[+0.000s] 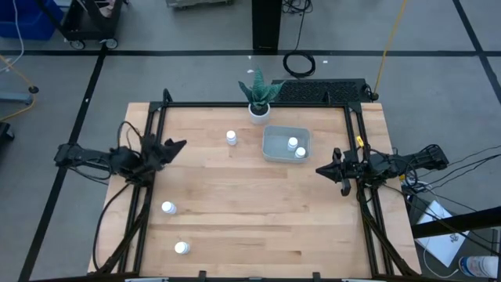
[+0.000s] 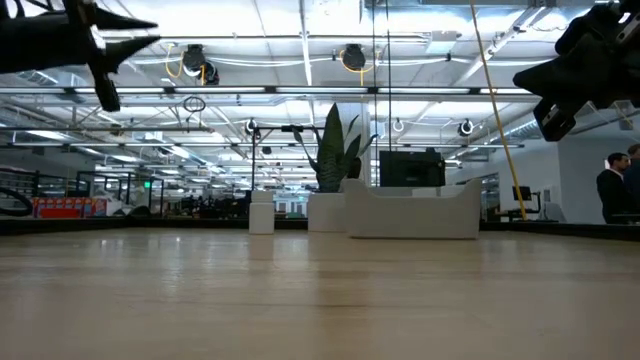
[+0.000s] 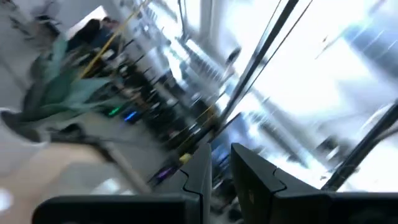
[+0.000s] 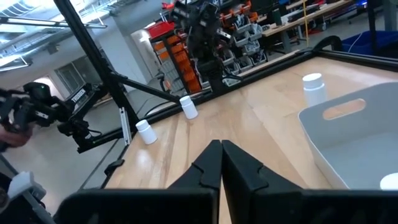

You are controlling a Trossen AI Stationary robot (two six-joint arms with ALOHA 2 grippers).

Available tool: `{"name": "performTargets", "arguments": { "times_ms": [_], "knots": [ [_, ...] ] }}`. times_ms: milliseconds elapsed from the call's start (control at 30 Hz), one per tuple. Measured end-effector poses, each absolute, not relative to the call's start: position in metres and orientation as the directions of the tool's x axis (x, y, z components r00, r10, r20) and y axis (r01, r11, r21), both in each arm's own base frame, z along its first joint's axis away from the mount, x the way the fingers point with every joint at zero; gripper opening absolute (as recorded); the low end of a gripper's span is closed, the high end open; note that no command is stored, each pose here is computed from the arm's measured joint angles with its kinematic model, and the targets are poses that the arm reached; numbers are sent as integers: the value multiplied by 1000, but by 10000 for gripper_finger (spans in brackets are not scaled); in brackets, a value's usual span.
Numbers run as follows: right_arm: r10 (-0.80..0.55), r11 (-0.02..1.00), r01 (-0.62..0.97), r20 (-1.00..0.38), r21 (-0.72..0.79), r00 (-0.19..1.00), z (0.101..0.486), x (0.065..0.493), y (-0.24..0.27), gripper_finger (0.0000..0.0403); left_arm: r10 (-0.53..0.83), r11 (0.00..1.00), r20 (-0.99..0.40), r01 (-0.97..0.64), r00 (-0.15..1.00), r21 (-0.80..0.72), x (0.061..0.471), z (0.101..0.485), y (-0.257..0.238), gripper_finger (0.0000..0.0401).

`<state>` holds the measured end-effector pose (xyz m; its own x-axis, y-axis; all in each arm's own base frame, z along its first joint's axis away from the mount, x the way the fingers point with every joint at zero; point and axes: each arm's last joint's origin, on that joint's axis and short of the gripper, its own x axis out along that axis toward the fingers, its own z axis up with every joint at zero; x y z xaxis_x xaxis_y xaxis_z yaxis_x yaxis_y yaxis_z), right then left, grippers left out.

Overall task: Pick and place pill bottles into a basket
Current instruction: Put the white pill bottle into the gray bin

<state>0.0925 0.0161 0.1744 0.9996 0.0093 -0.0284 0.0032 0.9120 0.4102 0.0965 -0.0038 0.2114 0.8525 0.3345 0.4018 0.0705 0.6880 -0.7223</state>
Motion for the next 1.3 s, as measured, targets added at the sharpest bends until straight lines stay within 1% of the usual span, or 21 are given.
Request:
{"name": "performTargets", "arguments": {
  "times_ms": [67,100,167,200,267,333,400,467,567,667,767,900,1000,1133,1300],
  "knots": [
    [9,912,2,-27,410,1000,175,92,16,4,346,647,477,163,808,-745,92,219,-3,65],
    [9,912,2,-26,411,1000,175,92,16,4,378,632,520,197,766,-749,88,225,-1,65],
    [9,912,2,-26,411,1000,175,92,16,4,469,610,564,212,680,-764,81,234,3,65],
    [9,912,2,-26,411,1000,175,92,16,4,482,621,577,208,659,-756,79,239,4,65],
    [9,912,2,-26,411,1000,175,92,16,4,465,659,606,205,645,-724,76,257,5,65],
    [9,912,2,-26,411,1000,175,92,16,4,449,685,598,174,665,-707,75,281,5,65],
    [9,912,2,-26,410,1000,175,92,16,4,446,703,521,76,727,-707,79,305,4,65],
    [9,912,2,-27,410,1000,175,92,16,4,461,707,401,-54,791,-706,84,330,5,65],
    [9,912,3,-28,410,1000,175,92,16,4,481,711,250,-207,840,-672,90,367,6,65],
    [9,912,3,-28,410,1000,175,92,16,4,487,723,131,-315,863,-615,100,398,7,69],
    [9,912,3,-28,410,1000,175,92,16,4,498,742,58,-390,865,-546,112,424,10,86],
    [9,912,2,-27,410,1000,175,92,16,4,513,736,-21,-452,858,-505,135,452,17,132],
    [9,912,2,-27,410,1000,175,92,16,4,512,701,-171,-524,842,-484,158,458,29,173],
    [9,912,2,-27,410,1000,175,92,16,4,429,619,-422,-600,798,-506,189,449,54,225],
    [10,912,2,-27,410,1000,175,92,16,4,313,566,-575,-634,756,-526,221,434,83,273]
  ]
}}
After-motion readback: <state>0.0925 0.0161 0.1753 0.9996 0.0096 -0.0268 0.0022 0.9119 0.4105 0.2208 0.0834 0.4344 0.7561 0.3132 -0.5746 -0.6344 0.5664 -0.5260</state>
